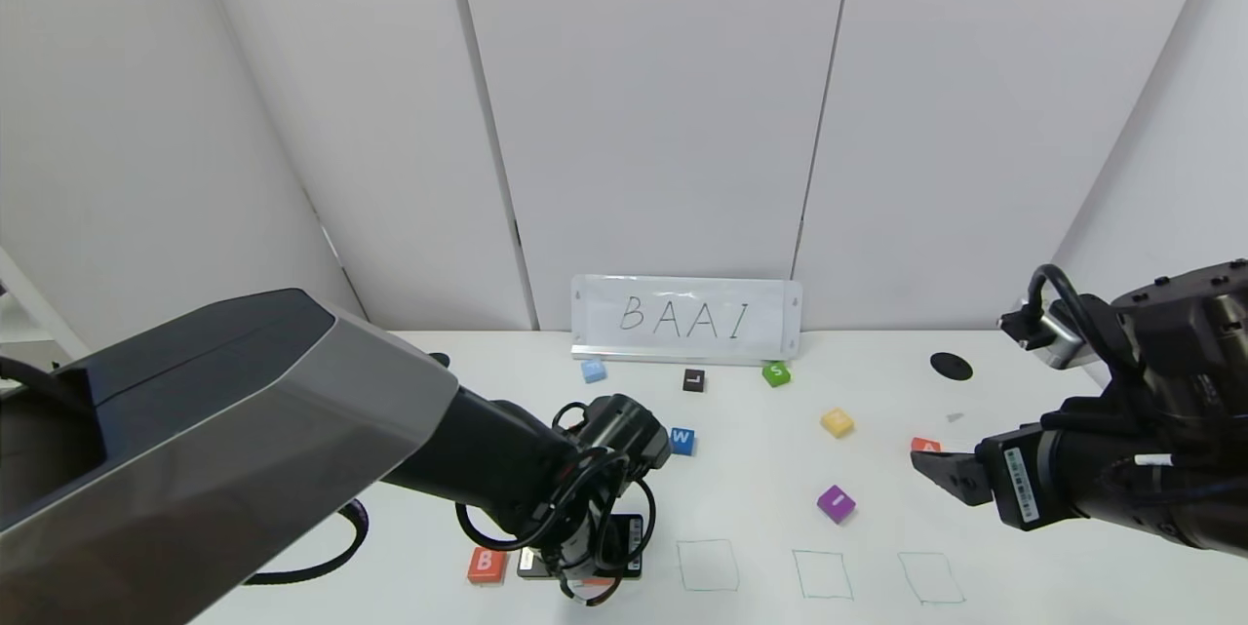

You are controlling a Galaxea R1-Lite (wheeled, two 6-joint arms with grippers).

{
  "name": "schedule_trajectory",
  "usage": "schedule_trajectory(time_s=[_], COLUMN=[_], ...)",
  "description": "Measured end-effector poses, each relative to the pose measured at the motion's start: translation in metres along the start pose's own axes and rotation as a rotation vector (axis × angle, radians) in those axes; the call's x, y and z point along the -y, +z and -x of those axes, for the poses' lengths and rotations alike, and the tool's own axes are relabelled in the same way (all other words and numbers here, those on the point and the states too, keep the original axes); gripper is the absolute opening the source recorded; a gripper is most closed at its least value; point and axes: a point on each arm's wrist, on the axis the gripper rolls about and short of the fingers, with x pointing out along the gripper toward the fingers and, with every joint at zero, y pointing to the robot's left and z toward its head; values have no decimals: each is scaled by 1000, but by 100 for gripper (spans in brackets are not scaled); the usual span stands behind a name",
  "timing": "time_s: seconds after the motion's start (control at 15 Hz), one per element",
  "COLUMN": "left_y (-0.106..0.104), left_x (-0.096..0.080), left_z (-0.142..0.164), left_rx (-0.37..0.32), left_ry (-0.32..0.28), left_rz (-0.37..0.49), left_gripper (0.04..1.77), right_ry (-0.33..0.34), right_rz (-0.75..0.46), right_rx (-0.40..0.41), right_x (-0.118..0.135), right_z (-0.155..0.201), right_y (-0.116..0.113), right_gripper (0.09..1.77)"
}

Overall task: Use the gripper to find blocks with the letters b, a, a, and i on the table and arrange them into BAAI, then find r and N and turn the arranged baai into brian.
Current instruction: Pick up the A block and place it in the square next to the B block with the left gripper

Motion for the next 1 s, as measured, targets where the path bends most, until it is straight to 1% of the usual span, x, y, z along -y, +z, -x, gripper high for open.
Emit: schedule_trajectory(time_s=[0.73,1.0], left_y=[-1,0], left_x=[-3,-2], left_z=[-1,0], left_rx=[-5,-2], left_ry=[6,5], left_rz=[3,2], left_gripper=[50,97], right_ry=[0,1], right_rz=[2,2], right_rx=[-9,-9], right_x=[-1,-1], right_z=[-2,-2], right_y=[-1,-1], right_gripper=[171,171])
